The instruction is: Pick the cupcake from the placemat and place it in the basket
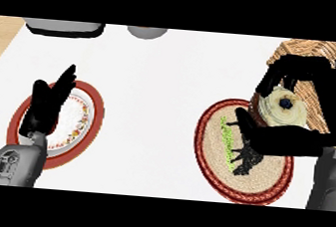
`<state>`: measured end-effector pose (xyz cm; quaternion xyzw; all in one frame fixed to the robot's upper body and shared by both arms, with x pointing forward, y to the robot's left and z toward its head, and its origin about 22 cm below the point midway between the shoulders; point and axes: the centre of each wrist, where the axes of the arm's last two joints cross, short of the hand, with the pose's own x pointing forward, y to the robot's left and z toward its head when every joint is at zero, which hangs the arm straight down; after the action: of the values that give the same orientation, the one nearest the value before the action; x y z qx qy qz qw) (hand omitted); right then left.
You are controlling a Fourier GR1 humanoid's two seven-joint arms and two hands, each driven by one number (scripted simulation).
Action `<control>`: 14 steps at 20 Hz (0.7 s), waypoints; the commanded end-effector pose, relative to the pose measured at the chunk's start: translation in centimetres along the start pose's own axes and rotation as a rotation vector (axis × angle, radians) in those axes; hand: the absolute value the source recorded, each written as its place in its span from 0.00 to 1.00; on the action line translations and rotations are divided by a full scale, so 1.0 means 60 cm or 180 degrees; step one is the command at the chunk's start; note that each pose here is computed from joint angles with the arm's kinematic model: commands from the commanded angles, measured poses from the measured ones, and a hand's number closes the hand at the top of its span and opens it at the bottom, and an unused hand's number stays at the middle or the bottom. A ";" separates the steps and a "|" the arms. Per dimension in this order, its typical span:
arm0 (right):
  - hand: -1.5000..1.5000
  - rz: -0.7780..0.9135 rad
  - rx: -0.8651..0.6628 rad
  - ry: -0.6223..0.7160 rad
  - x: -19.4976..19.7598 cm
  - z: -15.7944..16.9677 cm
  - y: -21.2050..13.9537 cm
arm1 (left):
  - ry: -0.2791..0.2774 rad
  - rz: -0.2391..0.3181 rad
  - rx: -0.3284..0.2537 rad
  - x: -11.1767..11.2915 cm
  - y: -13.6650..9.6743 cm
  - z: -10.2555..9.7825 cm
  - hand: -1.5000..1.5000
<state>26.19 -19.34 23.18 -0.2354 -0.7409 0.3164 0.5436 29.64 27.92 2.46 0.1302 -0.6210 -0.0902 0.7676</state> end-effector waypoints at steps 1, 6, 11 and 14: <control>1.00 -0.0083 -0.0257 0.0044 0.047 0.008 -0.068 | -0.0037 0.0012 -0.0020 0.018 0.017 0.004 0.50; 1.00 -0.0093 -0.0406 0.0161 0.088 -0.062 -0.162 | 0.0006 -0.0015 -0.0032 0.005 -0.017 0.001 0.50; 1.00 0.0401 -0.0620 0.0489 0.086 -0.065 -0.213 | -0.0024 -0.0017 -0.0070 0.000 -0.005 0.017 0.50; 1.00 0.1071 -0.0541 0.0763 0.063 -0.075 -0.230 | -0.0083 -0.0022 -0.0072 0.009 0.003 -0.002 0.50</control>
<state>28.79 -23.74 34.86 -0.3648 -0.6999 0.2810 0.5460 29.55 27.71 2.66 0.1243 -0.6257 -0.0981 0.7638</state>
